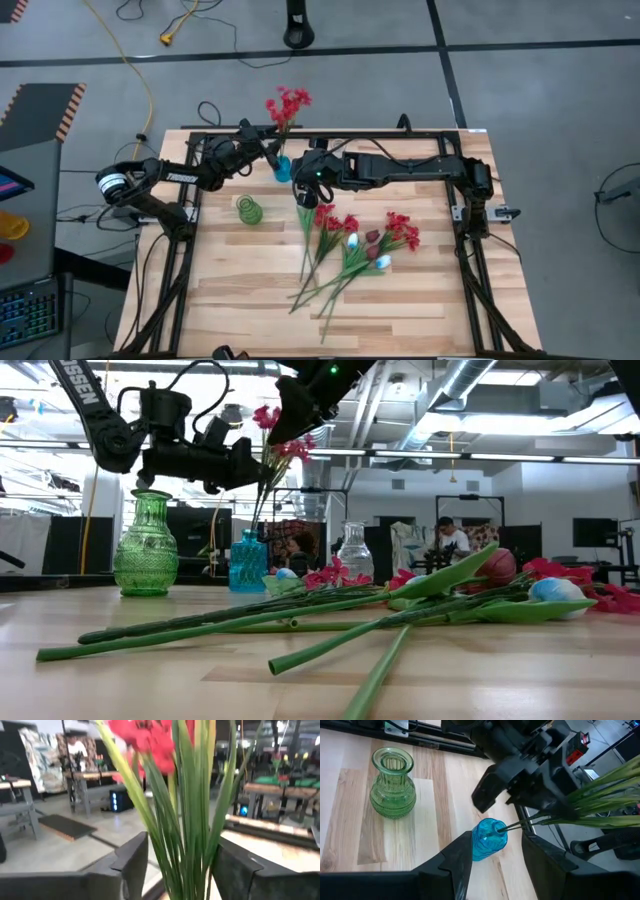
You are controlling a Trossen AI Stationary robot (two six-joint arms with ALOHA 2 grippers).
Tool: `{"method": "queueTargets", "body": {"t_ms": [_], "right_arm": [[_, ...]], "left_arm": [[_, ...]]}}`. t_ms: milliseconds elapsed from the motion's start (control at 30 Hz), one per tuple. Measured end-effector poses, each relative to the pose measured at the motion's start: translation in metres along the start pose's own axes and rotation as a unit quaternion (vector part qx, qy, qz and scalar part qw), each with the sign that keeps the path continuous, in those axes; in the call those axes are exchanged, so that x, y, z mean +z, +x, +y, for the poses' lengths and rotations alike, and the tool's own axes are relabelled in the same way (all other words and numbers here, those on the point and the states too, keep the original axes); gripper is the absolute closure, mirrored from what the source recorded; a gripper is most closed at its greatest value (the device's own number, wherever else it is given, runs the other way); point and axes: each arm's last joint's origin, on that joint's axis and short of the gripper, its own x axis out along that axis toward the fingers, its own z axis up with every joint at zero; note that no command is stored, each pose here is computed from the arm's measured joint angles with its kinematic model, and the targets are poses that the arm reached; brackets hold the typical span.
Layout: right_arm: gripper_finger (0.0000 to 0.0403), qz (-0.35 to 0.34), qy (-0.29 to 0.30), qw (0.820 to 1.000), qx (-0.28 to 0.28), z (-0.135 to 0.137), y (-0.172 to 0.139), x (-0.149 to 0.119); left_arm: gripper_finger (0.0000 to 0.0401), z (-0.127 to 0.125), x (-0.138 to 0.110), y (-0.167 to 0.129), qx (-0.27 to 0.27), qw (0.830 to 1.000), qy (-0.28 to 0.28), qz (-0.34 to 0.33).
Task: Sort flowers into vase by color
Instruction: Put the middle red flowers into the blue vase, then put the left red flowers into the blue vase
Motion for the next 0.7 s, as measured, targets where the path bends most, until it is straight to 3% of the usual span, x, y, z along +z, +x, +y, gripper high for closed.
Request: {"method": "queueTargets", "body": {"t_ms": [267, 700], "right_arm": [[0.0207, 0.009, -0.006, 1.000, 0.006, 0.003, -0.004, -0.001], [0.0207, 0.053, -0.015, 0.998, 0.037, 0.018, -0.029, -0.004]], "left_arm": [[0.0185, 0.000, 0.015, -0.013, 0.000, 0.998, 0.046, 0.036], [0.0183, -0.005, 0.040, -0.046, -0.016, 0.995, 0.044, 0.084]]}}
